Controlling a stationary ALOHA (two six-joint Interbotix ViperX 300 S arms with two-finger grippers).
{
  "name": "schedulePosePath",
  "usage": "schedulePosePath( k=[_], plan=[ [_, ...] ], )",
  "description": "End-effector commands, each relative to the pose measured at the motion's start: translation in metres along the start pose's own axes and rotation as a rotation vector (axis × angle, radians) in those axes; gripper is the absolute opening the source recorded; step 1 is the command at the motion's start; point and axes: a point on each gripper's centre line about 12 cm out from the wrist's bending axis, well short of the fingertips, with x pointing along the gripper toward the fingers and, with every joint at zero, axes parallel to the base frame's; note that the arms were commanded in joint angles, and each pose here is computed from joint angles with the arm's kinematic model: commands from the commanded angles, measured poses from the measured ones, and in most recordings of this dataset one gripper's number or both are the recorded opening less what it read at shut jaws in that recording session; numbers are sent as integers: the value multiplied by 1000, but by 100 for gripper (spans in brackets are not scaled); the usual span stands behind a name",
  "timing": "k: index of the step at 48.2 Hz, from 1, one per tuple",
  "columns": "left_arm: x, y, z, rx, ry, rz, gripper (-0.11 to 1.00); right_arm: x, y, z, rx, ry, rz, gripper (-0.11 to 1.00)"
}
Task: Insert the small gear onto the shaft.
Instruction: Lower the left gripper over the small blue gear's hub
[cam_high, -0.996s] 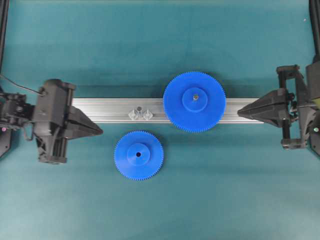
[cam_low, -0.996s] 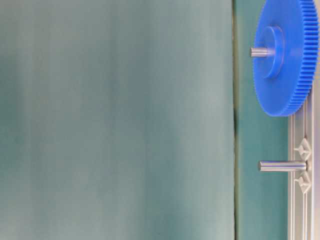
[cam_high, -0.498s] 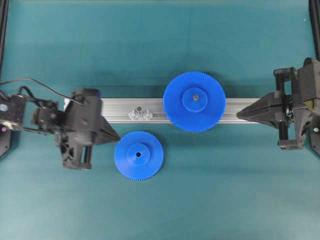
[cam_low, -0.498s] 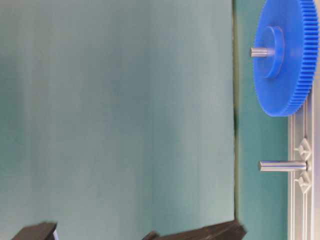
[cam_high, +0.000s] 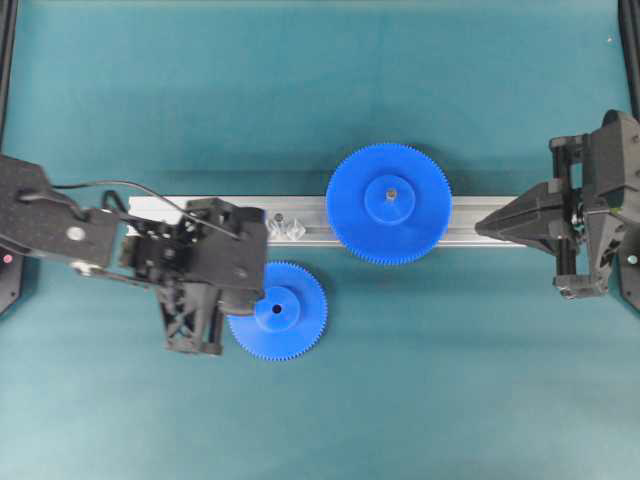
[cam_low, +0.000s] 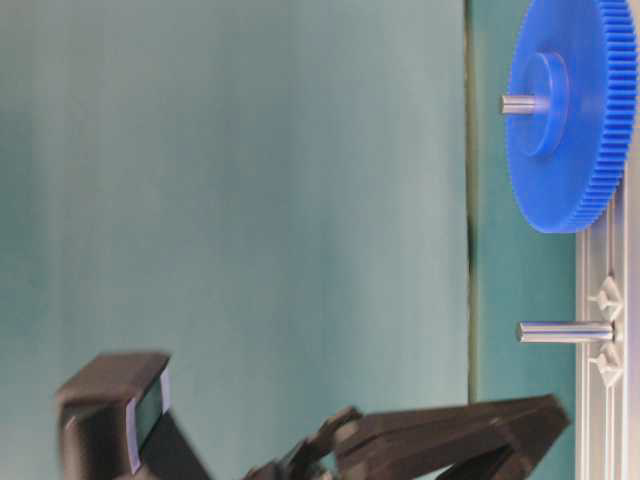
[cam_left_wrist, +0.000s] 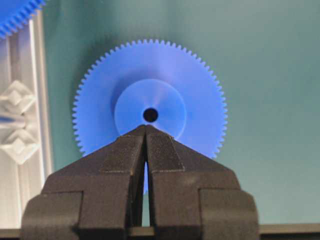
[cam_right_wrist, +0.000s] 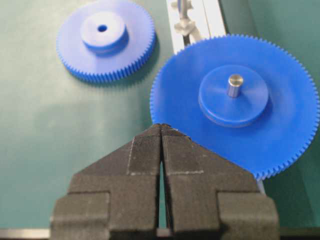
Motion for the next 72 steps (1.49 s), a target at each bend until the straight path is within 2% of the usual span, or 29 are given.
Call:
schedulePosePath(
  k=[1,17,32,58,72],
  plan=[
    [0,-3,15,4,-17,-3,-2,0,1,11,14,-29,2,0],
    [25,-3,24,-6,138,4,-2,0,1,10,14,-26,1,0],
    [39,-3,27,-6,233,8,-2,0,1,10,14,-26,1,0],
    [52,-5,25,-1,322,9,-2,0,0,8,14,-22,1,0],
    [54,-5,29,-1,317,9,-2,0,0,8,17,-25,1,0]
  ],
)
